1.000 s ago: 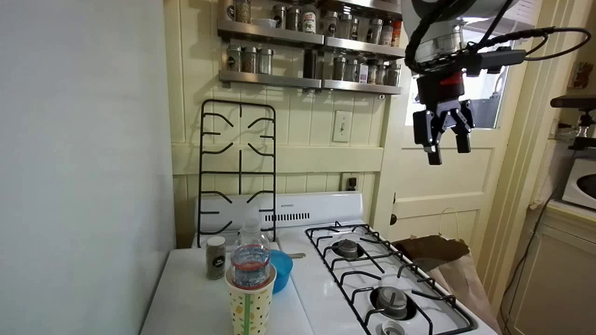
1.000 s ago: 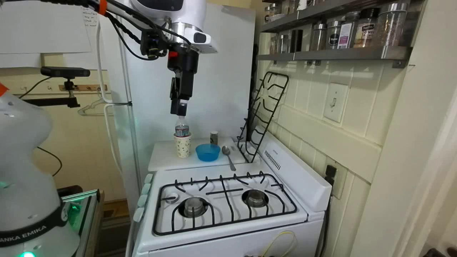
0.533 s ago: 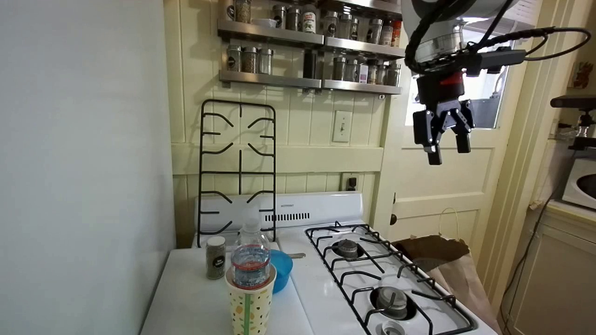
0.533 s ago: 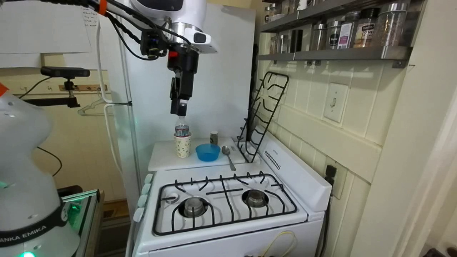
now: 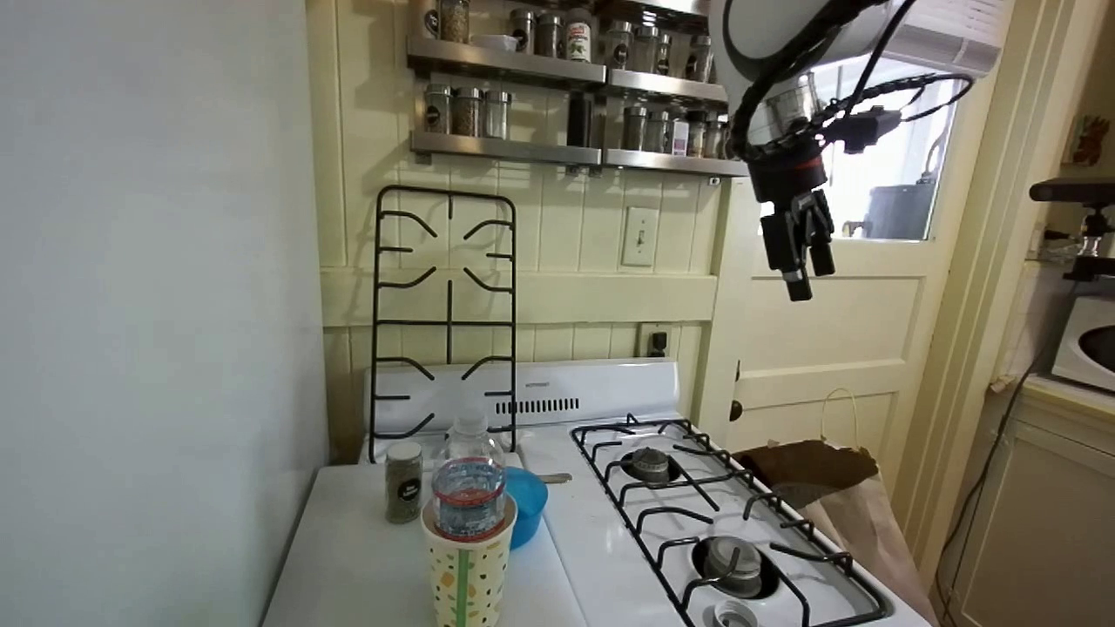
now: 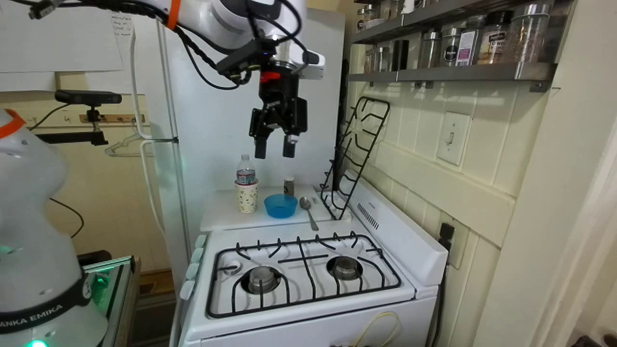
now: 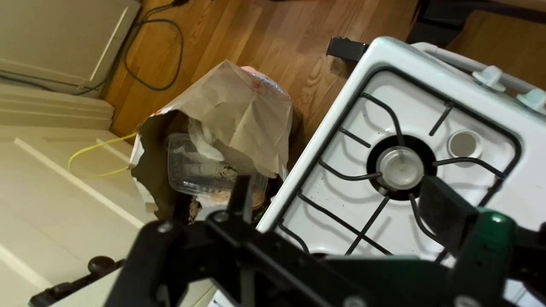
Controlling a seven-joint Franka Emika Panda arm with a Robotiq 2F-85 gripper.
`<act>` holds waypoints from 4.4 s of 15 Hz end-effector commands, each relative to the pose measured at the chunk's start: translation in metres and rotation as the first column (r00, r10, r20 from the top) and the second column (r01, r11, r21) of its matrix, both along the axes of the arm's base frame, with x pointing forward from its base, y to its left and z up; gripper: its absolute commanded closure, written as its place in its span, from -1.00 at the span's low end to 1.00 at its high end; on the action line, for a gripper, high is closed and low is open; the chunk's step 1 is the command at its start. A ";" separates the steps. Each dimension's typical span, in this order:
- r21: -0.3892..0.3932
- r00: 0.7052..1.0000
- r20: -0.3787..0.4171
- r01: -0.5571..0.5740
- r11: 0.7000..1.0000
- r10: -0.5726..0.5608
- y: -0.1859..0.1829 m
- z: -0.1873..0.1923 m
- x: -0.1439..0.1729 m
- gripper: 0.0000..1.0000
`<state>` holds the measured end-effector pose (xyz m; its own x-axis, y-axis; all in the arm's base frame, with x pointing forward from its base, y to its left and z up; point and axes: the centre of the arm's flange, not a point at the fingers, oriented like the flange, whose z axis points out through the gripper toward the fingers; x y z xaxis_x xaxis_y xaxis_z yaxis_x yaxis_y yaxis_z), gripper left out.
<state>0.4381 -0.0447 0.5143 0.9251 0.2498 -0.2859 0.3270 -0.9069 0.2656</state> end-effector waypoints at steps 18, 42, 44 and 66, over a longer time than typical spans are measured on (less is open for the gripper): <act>0.051 0.974 -0.077 -0.207 0.977 0.211 -0.035 -0.044 0.090 -1.00; 0.377 0.563 -0.177 -0.719 0.584 0.807 0.141 -0.192 0.047 -1.00; 0.391 0.539 -0.183 -0.728 0.563 0.822 0.146 -0.199 0.048 -1.00; 0.149 0.457 0.520 -0.880 0.451 0.721 0.163 -0.224 0.142 -1.00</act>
<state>0.5792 0.1015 0.3026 0.2343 0.9554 0.1795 0.9245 -0.2761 0.2627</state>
